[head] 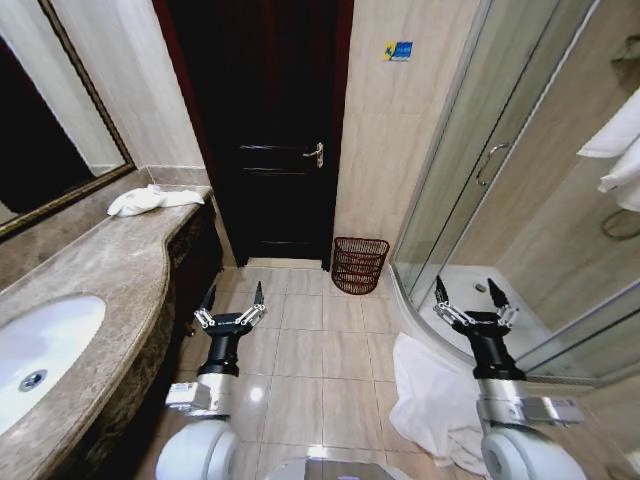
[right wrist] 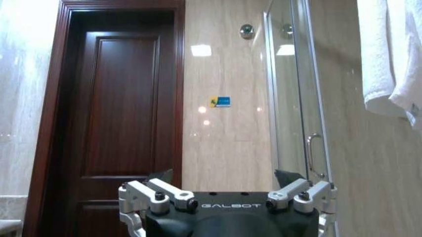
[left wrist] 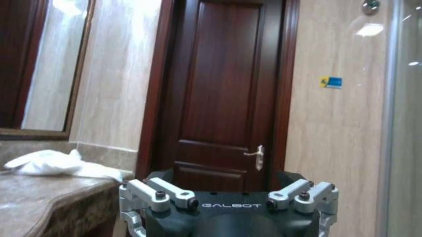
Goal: Discard the used towel into the hamper.
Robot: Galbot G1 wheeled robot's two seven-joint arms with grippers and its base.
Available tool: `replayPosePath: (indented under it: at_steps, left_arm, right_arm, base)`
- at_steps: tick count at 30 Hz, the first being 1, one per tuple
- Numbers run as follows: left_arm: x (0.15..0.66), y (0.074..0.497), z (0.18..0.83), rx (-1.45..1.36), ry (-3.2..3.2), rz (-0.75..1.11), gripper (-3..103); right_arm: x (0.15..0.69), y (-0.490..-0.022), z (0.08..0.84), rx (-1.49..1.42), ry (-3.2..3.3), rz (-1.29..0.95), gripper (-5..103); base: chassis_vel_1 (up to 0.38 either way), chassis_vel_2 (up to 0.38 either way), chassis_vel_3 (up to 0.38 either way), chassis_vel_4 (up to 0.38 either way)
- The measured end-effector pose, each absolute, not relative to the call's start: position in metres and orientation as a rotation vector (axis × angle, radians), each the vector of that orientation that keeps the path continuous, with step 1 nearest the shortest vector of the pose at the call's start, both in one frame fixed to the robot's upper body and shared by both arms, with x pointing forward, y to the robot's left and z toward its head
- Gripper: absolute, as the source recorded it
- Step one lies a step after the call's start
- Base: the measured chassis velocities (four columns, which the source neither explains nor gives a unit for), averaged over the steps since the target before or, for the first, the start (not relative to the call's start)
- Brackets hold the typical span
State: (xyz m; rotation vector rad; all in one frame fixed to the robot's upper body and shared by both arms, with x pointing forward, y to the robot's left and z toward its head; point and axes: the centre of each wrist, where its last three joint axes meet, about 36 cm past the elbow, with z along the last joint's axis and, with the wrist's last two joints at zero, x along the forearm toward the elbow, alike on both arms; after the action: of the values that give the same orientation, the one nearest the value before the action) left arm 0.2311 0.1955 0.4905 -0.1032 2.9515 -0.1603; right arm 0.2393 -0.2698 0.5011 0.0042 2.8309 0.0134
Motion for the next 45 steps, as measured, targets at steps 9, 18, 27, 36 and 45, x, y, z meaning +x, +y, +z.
replayPosePath:
  at_steps: [9, 18, 27, 36, 45]
  left_arm:
    - [0.230, 0.202, 0.495, -0.068, 2.928, -0.114, 100]
    - [0.227, 0.208, 0.500, -0.024, 2.885, -0.075, 100]
    - [0.226, 0.204, 0.498, -0.016, 2.887, -0.091, 100]
    - [0.228, 0.203, 0.495, -0.004, 2.874, -0.127, 98]
    - [0.230, 0.198, 0.489, 0.019, 2.882, -0.141, 100]
  right_arm:
    - [0.241, -0.273, 0.496, 0.009, 2.799, 0.002, 100]
    - [0.234, -0.278, 0.491, 0.044, 2.822, 0.031, 100]
    - [0.232, -0.276, 0.496, 0.034, 2.817, 0.037, 100]
    - [0.232, -0.276, 0.496, 0.021, 2.830, 0.028, 100]
    - [0.234, -0.272, 0.497, -0.009, 2.827, 0.051, 100]
  base:
    - [0.000, 0.000, 0.000, 0.000]
    - [0.000, 0.000, 0.000, 0.000]
    - [0.000, 0.000, 0.000, 0.000]
    - [0.000, 0.000, 0.000, 0.000]
    - [0.000, 0.000, 0.000, 0.000]
